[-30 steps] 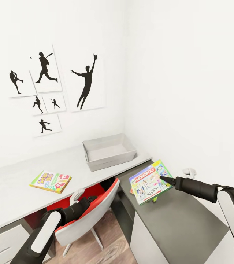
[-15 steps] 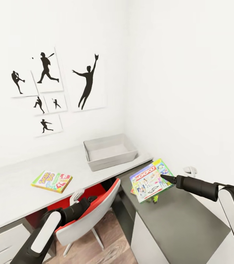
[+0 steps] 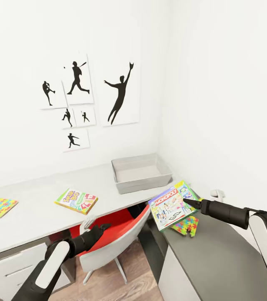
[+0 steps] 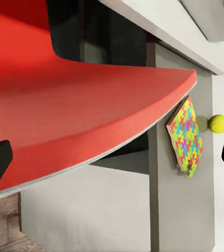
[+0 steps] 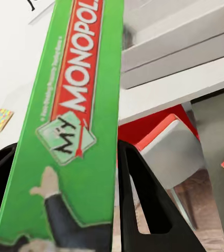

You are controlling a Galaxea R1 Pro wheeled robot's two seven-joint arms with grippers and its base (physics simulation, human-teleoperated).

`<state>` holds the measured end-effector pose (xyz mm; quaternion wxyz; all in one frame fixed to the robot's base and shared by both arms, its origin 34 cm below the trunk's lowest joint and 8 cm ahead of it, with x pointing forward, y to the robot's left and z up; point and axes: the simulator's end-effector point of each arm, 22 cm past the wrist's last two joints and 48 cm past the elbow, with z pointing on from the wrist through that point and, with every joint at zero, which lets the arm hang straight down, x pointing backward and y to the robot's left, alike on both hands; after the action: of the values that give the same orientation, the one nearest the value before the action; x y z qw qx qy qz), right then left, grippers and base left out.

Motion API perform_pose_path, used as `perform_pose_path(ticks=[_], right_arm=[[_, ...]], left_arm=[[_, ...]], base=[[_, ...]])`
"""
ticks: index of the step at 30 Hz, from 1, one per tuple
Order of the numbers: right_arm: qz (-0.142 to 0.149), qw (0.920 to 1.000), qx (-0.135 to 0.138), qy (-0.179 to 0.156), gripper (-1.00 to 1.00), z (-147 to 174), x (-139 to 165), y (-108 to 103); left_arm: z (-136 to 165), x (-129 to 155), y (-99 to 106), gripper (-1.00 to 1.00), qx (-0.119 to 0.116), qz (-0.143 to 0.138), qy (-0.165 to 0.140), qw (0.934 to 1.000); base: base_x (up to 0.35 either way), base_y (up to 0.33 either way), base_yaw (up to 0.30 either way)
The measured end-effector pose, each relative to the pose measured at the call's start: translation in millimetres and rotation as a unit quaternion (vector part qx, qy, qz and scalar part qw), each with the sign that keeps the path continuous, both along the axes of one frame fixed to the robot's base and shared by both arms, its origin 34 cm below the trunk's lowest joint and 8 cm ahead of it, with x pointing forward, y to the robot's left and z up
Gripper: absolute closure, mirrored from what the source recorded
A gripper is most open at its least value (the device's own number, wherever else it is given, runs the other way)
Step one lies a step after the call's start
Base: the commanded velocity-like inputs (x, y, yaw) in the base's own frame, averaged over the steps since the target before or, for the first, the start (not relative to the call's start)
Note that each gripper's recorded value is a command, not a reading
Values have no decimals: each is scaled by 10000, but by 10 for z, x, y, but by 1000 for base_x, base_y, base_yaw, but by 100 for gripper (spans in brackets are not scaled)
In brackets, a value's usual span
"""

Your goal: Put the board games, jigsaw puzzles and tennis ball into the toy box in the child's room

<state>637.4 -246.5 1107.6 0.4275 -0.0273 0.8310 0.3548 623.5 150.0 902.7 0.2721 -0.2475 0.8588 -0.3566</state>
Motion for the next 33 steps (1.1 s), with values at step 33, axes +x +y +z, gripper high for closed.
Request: perform_pose_path(ticks=[33], right_arm=[[-8, 10000, -4, -1, 100, -2, 1, 4]], left_arm=[[7, 2, -5, -100, -8, -2, -12, 10000]], base=[[9, 2, 287]])
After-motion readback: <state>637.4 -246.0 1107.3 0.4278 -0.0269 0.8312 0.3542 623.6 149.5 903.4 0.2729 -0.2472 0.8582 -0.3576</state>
